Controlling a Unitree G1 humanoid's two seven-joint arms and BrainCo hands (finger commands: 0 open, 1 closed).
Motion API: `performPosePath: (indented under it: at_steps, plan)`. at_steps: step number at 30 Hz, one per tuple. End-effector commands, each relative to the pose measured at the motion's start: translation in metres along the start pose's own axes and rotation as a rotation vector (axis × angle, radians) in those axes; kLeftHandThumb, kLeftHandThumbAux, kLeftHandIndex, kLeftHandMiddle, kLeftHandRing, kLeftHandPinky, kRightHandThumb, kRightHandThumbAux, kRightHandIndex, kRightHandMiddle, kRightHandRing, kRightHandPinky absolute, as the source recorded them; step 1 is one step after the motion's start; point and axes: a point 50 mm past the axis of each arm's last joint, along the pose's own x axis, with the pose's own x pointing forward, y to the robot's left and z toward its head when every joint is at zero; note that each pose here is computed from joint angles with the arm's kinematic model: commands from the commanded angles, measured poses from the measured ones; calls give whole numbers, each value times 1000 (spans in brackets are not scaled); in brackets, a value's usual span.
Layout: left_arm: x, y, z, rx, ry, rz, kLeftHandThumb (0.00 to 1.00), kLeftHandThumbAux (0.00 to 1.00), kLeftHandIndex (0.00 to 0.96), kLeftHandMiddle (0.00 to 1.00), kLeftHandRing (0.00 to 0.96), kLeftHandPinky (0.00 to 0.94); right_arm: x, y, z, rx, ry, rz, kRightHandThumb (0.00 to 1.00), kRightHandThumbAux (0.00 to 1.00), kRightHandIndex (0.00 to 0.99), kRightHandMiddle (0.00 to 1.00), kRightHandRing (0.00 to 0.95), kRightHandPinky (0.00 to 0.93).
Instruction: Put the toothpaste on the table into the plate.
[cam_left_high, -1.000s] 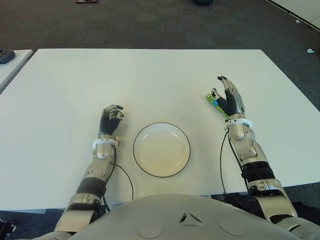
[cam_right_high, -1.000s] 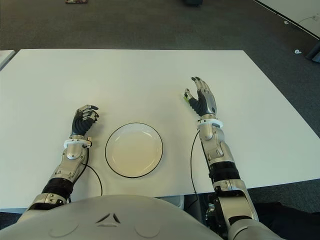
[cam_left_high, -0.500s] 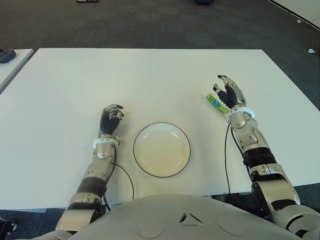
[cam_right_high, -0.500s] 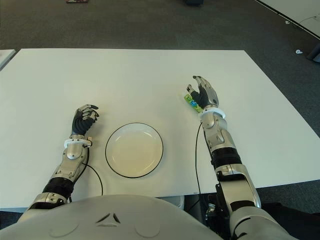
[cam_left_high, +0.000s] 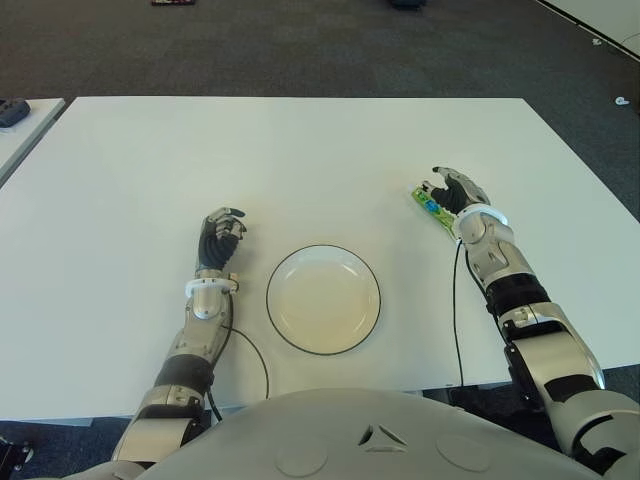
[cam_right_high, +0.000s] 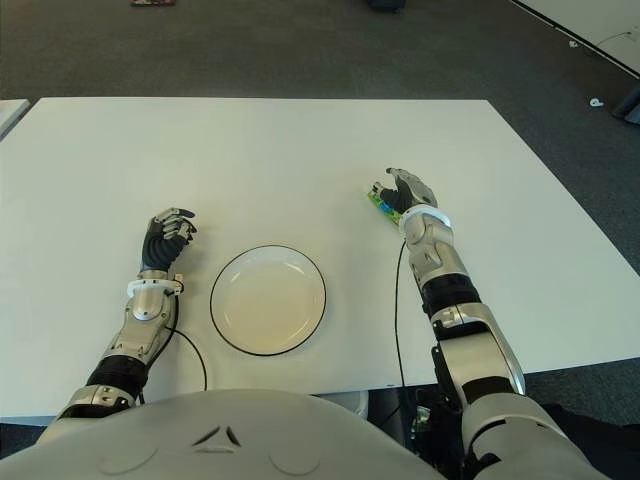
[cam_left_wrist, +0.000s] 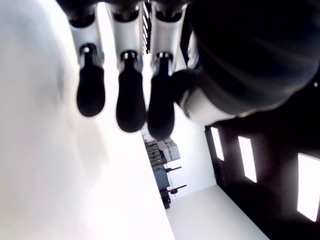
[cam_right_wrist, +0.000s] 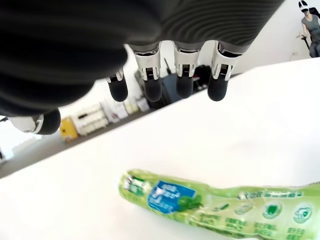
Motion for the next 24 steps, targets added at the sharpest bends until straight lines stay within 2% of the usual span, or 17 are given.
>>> performPosePath:
  at_steps: [1,9,24]
  plan:
    - [-9,-2,-13,-28,61,-22,698,719,439,711,695,636,6,-1,-2,-57,45,49,515,173,0,0,0,0]
    - [-9,0,-13,-64,46,-18,696,719,439,707,690,640,16,4,-6,-120,95,118,475,179,0,0,0,0]
    - [-12,1,-12,-72,24,-2,696,718,440,716,697,654,18,15,-10,-208,115,225,413,228,0,0,0,0]
